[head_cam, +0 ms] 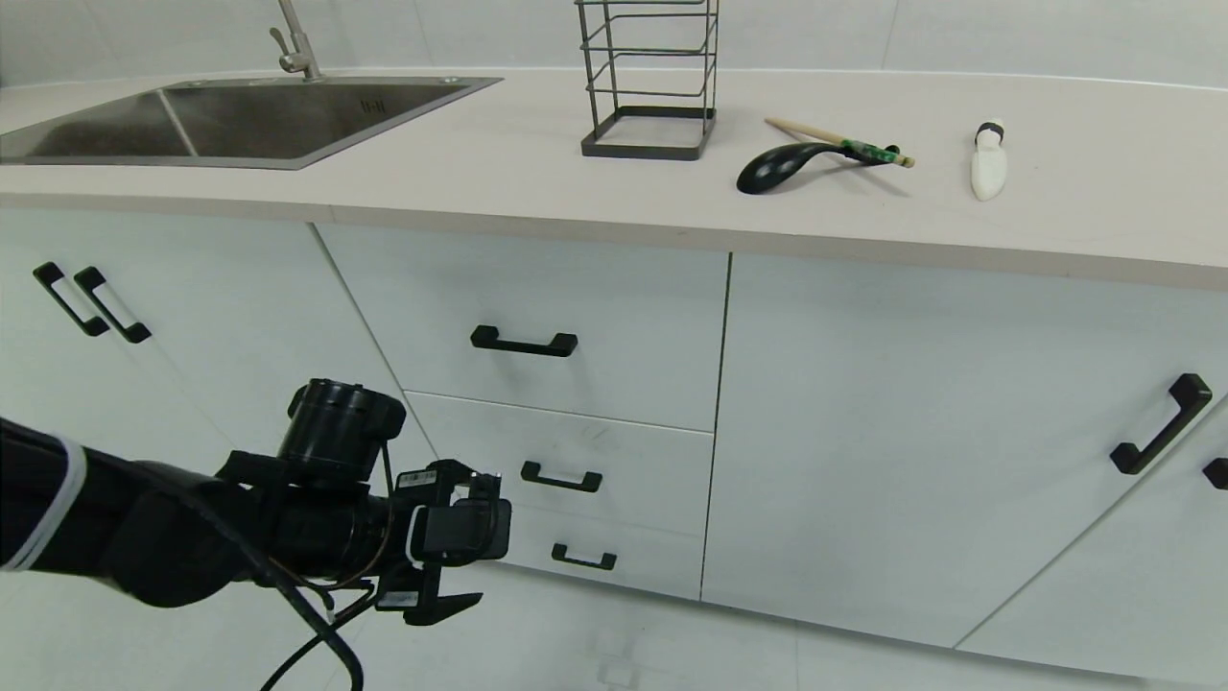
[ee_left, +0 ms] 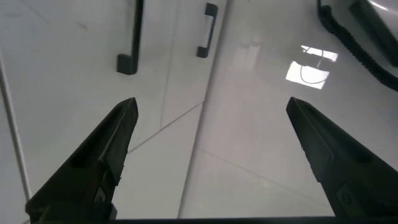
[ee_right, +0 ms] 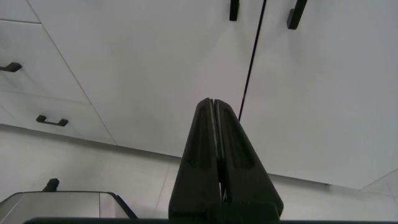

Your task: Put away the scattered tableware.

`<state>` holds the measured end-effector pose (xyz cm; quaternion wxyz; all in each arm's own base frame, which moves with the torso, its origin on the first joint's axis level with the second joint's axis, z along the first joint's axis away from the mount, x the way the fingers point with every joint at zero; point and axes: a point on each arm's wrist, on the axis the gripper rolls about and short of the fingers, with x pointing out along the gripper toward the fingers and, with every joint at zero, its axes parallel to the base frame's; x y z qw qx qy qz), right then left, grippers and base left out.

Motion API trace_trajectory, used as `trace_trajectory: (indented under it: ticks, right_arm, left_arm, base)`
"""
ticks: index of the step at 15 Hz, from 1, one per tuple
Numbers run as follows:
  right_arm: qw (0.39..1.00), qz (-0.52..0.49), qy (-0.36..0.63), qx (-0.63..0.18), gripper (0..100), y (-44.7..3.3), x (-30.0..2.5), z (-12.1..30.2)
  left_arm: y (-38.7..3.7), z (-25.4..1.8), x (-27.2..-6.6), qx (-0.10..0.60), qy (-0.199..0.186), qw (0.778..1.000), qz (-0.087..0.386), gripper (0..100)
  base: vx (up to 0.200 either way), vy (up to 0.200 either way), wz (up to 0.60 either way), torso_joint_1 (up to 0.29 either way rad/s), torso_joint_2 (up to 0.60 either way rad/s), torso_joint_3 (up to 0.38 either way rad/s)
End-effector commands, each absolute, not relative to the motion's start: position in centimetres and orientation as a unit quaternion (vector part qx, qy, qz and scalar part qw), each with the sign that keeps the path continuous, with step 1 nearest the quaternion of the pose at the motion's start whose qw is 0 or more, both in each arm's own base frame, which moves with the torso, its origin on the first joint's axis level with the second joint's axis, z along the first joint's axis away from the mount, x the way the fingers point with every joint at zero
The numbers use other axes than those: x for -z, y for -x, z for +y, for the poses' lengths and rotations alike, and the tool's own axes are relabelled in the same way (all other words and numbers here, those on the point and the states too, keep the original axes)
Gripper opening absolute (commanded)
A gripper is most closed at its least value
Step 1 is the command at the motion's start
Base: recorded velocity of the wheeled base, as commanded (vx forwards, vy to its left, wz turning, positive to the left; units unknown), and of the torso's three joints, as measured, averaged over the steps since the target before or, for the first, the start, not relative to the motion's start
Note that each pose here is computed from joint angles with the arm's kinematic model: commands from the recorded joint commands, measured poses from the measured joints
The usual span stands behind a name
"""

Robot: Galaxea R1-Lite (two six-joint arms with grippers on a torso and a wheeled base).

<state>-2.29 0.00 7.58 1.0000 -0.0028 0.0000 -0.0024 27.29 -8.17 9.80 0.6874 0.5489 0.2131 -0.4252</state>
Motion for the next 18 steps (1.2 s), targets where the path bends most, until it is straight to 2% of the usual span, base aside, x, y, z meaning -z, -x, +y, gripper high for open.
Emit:
trace_trajectory:
  ticks: [1, 4, 8, 18]
  right_arm:
    - [1.000, -0.001, 0.003, 0.002, 0, 2.3, -7.6, 0.0]
    - [1.000, 0.000, 0.003, 0.002, 0, 2.3, -7.6, 0.0]
    - [1.000, 0.000, 0.003, 0.002, 0, 2.3, -7.6, 0.0]
    - [1.000, 0.001, 0.003, 0.002, 0, 2.3, -7.6, 0.0]
  left_arm:
    - [-29.1, -8.7, -8.8, 0.429, -0.549, 0.683, 0.218, 100]
    - [-30.7, -9.4, -8.4, 0.432, -0.554, 0.680, 0.210, 100]
    - [-32.6, -10.3, -6.8, 0.445, -0.566, 0.664, 0.202, 100]
    - [-35.6, -12.9, -3.2, 0.448, -0.571, 0.662, 0.184, 100]
  base:
    - [0.000, 0.000, 0.00, 0.000, 0.00, 0.000]
    - [0.000, 0.000, 0.00, 0.000, 0.00, 0.000]
    - [0.000, 0.000, 0.00, 0.000, 0.00, 0.000]
    - [0.000, 0.000, 0.00, 0.000, 0.00, 0.000]
